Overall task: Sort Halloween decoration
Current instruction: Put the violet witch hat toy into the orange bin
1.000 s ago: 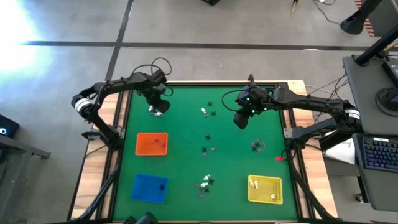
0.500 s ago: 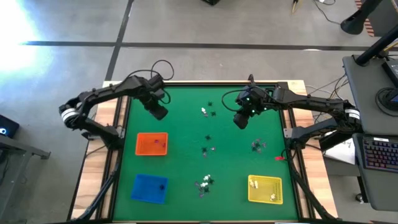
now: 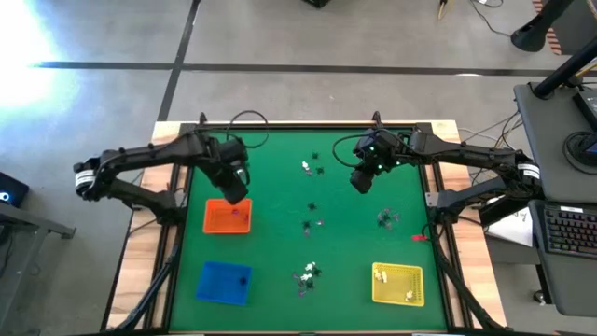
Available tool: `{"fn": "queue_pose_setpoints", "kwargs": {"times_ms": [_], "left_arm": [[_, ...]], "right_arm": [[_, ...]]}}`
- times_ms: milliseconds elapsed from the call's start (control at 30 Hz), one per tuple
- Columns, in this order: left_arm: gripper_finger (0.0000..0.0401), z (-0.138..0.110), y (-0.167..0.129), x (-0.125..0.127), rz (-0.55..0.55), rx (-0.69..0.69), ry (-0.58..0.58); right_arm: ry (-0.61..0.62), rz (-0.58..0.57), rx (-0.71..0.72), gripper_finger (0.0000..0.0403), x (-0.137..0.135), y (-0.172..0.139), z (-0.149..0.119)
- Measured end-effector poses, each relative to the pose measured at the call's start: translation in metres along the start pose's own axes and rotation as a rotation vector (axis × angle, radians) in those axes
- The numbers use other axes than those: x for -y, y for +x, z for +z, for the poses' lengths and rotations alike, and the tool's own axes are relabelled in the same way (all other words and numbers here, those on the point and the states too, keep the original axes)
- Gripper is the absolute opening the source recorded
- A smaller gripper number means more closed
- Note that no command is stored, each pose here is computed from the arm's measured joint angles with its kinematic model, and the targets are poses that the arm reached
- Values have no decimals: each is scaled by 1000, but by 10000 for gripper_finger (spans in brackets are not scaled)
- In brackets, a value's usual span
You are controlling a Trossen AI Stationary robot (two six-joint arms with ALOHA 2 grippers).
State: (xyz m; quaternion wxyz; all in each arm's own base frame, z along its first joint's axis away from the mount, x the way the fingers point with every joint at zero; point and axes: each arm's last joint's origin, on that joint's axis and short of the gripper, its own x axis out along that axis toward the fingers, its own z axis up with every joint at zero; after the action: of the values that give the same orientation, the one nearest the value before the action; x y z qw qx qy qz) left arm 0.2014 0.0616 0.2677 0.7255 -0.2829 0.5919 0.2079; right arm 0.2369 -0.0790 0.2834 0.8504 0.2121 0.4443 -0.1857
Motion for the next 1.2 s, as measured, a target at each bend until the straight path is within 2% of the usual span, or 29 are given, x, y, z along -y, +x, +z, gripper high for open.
{"fn": "queue_pose_setpoints", "kwargs": {"times_ms": [233,433,933,1200], "left_arm": [[0,-6,19,13,19,-68,37],[0,-12,39,19,1,-50,32],[0,-29,77,8,22,-84,-26],[1,-28,78,8,11,-70,4]], "right_arm": [[0,0,0,114,0,0,0],[0,0,0,114,0,0,0],[4,0,0,114,0,0,0],[4,0,0,114,0,0,0]]}}
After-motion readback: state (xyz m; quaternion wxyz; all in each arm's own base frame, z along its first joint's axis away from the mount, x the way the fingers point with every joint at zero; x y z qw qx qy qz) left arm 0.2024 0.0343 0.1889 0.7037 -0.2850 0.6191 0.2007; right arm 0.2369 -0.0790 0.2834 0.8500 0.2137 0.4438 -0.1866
